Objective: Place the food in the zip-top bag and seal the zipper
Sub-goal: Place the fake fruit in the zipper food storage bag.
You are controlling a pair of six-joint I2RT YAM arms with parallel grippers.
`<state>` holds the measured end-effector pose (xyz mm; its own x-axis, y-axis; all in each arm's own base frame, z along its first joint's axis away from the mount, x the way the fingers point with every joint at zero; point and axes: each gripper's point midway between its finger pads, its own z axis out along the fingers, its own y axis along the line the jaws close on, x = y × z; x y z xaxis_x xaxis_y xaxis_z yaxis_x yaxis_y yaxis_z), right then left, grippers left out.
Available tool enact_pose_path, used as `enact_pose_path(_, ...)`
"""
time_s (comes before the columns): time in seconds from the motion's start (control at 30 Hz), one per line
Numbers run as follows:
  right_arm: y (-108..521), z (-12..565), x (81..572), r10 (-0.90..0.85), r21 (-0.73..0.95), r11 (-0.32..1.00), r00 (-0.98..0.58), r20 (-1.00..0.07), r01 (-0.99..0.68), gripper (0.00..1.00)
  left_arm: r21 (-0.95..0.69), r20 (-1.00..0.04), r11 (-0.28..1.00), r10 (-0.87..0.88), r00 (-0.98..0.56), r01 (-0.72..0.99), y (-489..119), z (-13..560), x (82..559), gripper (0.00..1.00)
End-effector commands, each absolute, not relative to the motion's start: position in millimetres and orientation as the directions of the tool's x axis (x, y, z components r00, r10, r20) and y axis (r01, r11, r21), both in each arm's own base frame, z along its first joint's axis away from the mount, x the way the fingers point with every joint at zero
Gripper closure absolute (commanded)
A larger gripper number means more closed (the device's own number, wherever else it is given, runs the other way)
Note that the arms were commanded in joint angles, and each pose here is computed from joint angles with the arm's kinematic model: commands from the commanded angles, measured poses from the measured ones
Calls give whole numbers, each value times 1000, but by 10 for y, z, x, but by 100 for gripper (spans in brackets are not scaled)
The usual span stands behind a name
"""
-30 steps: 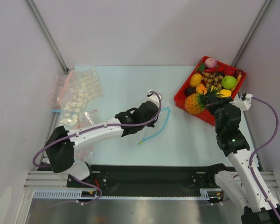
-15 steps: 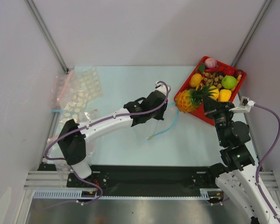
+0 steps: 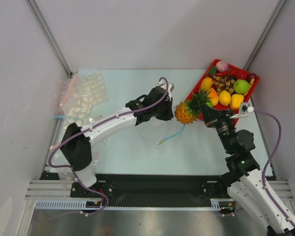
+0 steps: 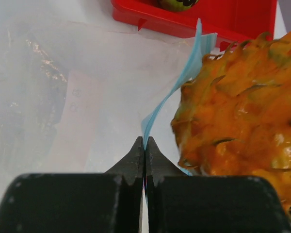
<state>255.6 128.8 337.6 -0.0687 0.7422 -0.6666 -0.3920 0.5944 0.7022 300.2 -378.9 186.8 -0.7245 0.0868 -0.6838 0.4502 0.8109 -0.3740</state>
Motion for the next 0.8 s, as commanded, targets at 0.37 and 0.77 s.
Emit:
enact_pose_path(0.37, 1602, 3563, 2424, 758, 667, 502, -92, -646, -550, 100, -627, -650, 626, -92, -754, 464, -3830, 2524, 3009, 100)
enact_pose_path(0.77, 1765, 3398, 2474, 743, 675, 501, -131, -656, -542, 100, -683, -639, 572, -168, -751, 454, -3658, 2729, 3018, 100)
